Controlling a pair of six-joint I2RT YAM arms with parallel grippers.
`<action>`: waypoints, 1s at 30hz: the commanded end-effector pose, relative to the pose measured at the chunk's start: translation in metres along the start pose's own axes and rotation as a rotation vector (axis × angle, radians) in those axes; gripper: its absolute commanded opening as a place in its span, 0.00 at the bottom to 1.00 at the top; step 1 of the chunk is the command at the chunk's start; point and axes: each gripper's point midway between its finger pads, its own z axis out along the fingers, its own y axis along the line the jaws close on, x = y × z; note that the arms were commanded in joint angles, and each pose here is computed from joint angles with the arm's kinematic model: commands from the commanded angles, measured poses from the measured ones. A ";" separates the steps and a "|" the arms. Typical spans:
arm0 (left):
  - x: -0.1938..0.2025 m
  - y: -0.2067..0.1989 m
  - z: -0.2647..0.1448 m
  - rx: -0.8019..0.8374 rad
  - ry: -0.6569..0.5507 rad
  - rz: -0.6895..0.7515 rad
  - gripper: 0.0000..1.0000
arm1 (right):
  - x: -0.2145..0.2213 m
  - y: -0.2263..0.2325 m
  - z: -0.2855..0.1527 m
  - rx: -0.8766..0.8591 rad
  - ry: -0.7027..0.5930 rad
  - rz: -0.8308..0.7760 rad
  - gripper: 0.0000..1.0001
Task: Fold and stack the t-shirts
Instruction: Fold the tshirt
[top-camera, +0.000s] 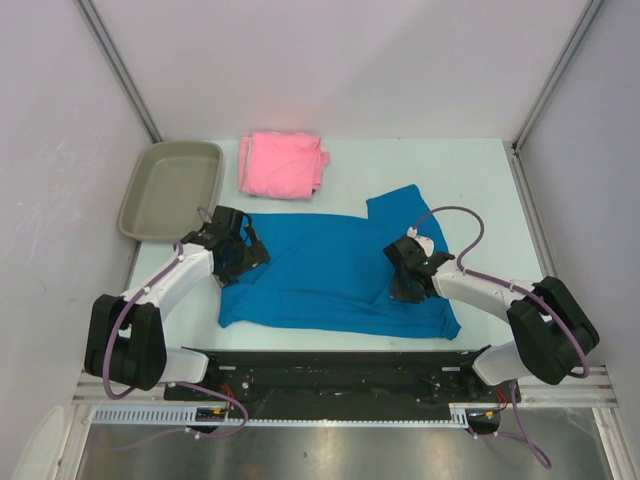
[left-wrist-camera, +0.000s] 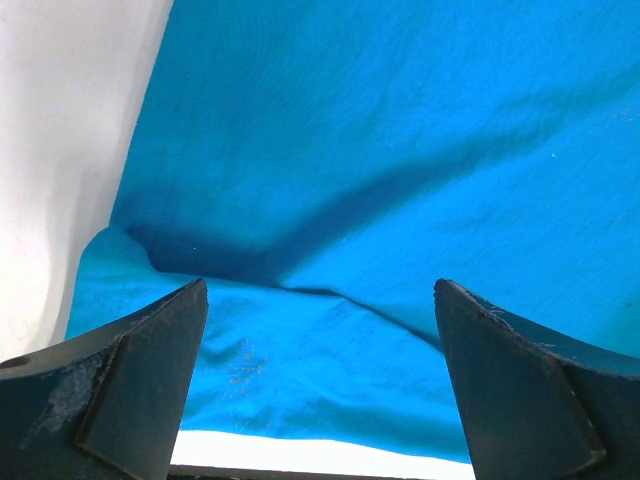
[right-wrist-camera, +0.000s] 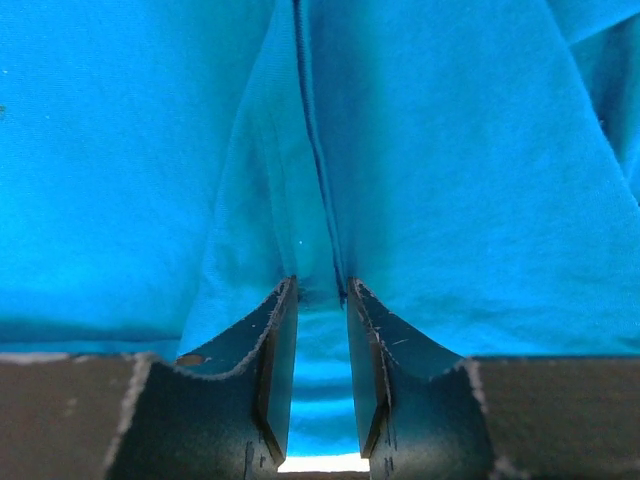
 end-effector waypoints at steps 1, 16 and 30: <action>0.000 0.000 0.000 0.006 -0.013 0.010 1.00 | -0.002 0.009 0.006 -0.023 -0.015 0.017 0.31; 0.002 0.000 0.002 0.011 -0.009 0.008 1.00 | -0.029 0.029 -0.024 -0.109 -0.097 0.024 0.00; 0.000 0.000 -0.001 0.013 -0.013 0.017 0.99 | -0.056 0.105 -0.017 -0.360 -0.132 -0.043 0.45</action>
